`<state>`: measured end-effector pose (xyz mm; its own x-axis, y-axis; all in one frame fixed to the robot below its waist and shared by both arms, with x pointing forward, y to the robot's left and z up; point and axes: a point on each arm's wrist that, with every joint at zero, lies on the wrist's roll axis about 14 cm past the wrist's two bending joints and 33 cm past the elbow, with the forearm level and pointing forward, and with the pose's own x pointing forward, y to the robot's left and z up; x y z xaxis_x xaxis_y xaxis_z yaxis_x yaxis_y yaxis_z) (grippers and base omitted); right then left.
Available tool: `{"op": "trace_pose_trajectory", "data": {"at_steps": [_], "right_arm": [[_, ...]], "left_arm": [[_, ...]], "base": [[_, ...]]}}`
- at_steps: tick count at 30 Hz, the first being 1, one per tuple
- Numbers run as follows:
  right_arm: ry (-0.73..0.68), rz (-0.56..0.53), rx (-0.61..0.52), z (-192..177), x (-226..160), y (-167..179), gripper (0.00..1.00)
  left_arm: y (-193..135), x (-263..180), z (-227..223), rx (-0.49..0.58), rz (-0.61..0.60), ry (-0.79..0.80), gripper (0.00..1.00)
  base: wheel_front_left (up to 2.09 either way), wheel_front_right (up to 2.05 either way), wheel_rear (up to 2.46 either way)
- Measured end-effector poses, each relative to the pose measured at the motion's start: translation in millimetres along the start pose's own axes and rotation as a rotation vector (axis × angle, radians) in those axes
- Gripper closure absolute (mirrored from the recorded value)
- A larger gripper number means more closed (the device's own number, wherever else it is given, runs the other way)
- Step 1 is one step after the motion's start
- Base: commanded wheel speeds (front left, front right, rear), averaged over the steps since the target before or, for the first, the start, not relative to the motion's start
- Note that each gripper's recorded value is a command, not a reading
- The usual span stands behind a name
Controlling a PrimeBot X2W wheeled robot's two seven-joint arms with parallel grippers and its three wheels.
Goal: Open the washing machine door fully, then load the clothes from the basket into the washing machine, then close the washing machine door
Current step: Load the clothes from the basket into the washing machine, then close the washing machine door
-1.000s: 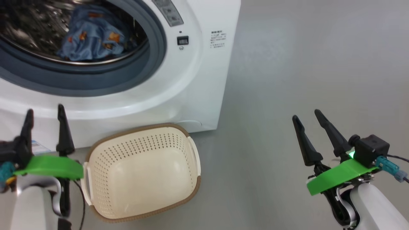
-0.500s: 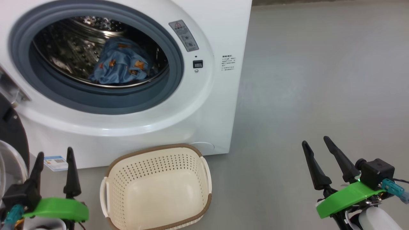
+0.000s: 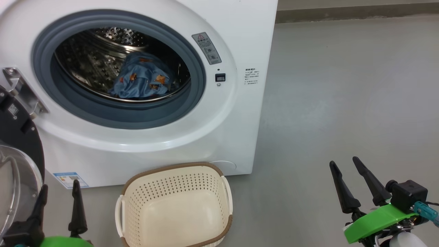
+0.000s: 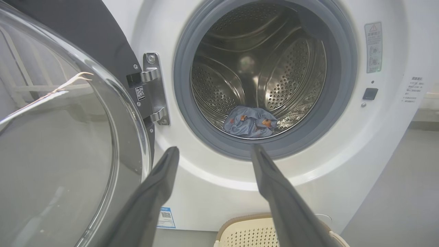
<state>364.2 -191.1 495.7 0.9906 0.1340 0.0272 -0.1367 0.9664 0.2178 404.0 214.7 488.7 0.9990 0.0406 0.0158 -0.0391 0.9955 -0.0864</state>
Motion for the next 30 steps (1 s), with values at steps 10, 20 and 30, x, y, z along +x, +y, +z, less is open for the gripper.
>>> {"op": "trace_pose_trajectory", "data": {"at_steps": [10,20,30], "right_arm": [[-0.003,0.001,-0.002,1,0,0,0.00],[-0.009,0.002,-0.002,3,-1,1,0.00],[-0.006,0.003,-0.002,2,0,0,0.00]], "left_arm": [[-1,-3,0,-0.004,-0.002,0.000,0.00],[-3,-2,6,-0.013,-0.009,-0.020,0.00],[-3,-2,8,-0.016,-0.009,-0.028,0.00]], "base": [[0.00,0.00,0.00],[0.00,0.00,0.00],[-0.51,0.51,0.00]]}}
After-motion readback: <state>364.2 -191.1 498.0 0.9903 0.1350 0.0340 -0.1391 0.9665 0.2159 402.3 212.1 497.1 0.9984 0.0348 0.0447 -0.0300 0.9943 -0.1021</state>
